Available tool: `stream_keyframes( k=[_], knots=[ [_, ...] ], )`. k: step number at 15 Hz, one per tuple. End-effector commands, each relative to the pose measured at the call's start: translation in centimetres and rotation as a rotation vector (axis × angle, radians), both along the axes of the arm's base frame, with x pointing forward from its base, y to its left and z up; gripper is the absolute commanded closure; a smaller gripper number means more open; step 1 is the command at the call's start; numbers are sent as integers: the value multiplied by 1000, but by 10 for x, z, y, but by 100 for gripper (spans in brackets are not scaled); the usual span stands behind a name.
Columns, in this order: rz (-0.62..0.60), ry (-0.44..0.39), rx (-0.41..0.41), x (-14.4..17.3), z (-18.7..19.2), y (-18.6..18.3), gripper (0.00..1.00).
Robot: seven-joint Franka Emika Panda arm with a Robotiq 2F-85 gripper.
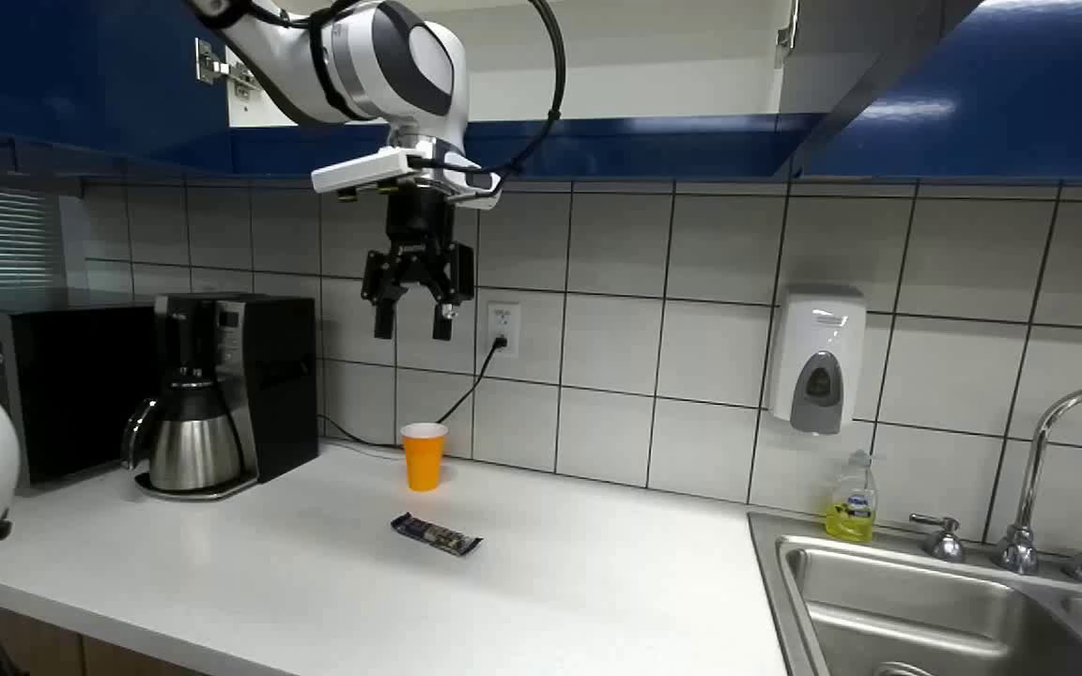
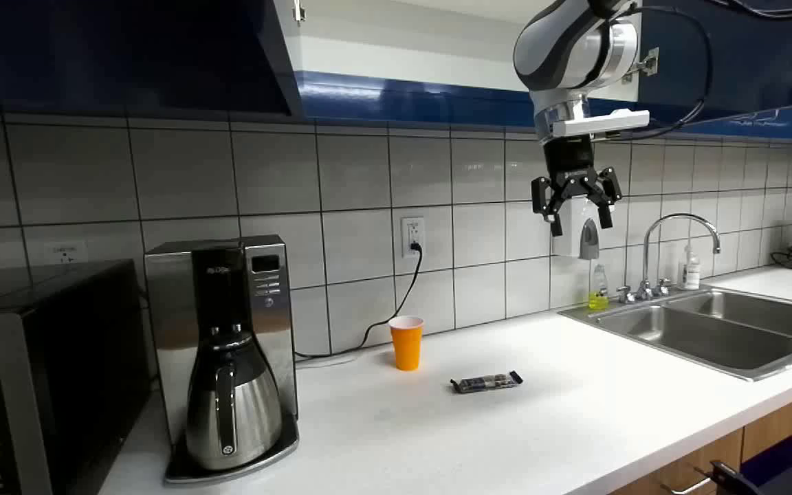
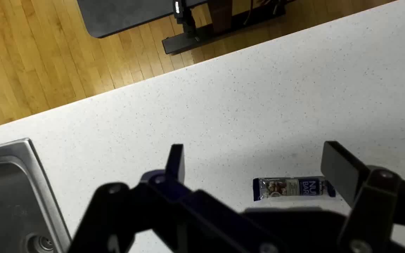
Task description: Shift the chocolate bar to the open cupboard
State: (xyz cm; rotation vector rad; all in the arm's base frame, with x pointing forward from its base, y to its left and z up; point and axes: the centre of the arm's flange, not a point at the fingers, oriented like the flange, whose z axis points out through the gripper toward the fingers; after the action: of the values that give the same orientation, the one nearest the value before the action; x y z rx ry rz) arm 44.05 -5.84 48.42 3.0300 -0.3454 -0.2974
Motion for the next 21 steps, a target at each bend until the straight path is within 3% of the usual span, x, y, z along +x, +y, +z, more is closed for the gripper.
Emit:
stream_keyframes(
  k=[1,5,11,15,21],
  knots=[
    [0,0,0,0,0,0,0],
    [8,-9,-2,-2,-2,2,0],
    [21,-137,3,-21,-19,12,0],
    [24,-129,1,-27,-48,16,0],
    [-31,-107,8,-2,-107,6,0]
  ],
)
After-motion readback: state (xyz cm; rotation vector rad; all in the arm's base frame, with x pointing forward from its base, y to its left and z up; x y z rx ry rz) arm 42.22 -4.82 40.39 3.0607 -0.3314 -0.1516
